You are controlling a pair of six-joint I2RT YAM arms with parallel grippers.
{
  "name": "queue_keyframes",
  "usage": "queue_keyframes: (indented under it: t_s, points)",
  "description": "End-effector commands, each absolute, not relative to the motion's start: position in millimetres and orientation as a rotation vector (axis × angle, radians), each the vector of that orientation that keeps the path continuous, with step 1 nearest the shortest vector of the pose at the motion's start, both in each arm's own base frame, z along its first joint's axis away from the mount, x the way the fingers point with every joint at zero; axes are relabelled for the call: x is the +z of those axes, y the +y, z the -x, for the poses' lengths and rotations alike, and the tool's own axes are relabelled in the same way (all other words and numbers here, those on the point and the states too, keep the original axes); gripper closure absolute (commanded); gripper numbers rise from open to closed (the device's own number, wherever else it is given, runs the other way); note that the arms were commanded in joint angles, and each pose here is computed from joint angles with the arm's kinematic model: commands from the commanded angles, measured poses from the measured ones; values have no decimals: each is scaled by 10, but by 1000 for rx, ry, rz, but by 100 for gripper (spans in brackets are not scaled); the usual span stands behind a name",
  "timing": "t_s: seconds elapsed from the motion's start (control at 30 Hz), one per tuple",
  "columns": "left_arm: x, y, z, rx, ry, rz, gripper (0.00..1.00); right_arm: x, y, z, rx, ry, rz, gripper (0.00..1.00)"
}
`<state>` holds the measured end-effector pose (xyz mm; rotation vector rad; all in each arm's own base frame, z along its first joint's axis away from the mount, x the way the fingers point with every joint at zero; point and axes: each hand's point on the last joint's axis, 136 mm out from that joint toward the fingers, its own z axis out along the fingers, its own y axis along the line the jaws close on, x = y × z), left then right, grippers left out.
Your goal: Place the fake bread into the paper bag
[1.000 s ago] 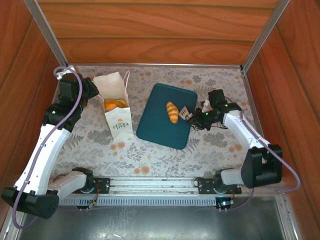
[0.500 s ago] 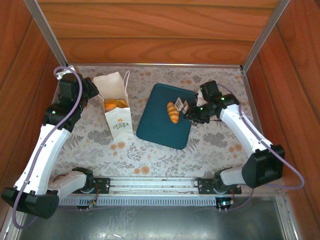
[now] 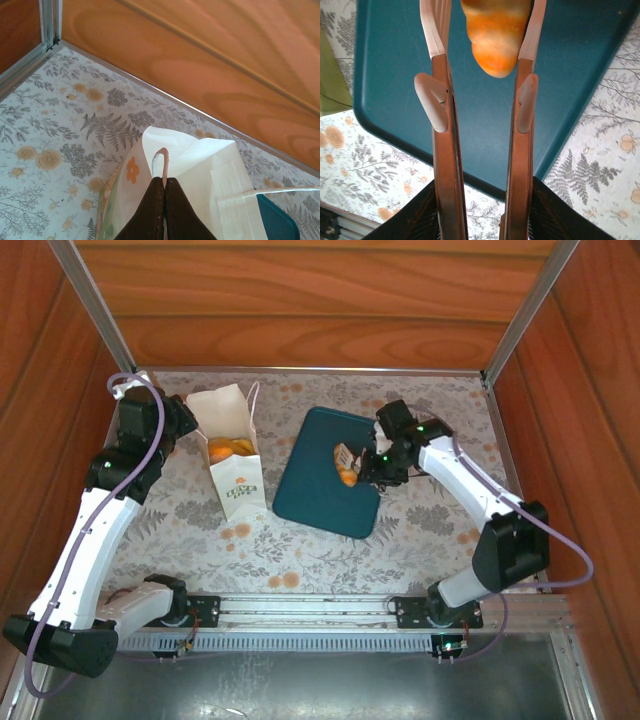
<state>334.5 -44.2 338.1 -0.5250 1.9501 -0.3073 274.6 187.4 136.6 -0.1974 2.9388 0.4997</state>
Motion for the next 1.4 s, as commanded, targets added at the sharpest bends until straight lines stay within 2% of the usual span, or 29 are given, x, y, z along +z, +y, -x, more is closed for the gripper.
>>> queue_keyframes:
  t_s: [0.0,0.17,0.3,0.37,0.53,0.73,1.13,1.37]
  points:
    - [3464,-420,-3357,-316,1926,533,100,1332,1925,-2782,465,2937,263,56]
    - [3470,-421,-3357,-319,1925,534,100,1260,1991,-2807,466,2954,274,61]
    - [3488,-416,-3350,-318,1919,535,100,1281,1993,-2817,465,2950,270,76]
    - [3483,-420,-3353,-319,1922,534,100,1343,1989,-2821,468,2935,264,81]
    - [3478,-427,-3357,-320,1924,532,100,1609,1991,-2842,505,2864,218,85]
    - [3488,-426,-3354,-322,1922,532,100,2179,2076,-2858,642,2722,171,87]
    - [3488,-416,-3340,-320,1919,534,100,3965,2541,-2781,1009,2253,316,88]
    - [3485,-420,-3344,-323,1919,536,100,4401,3085,-2482,1113,2135,530,88]
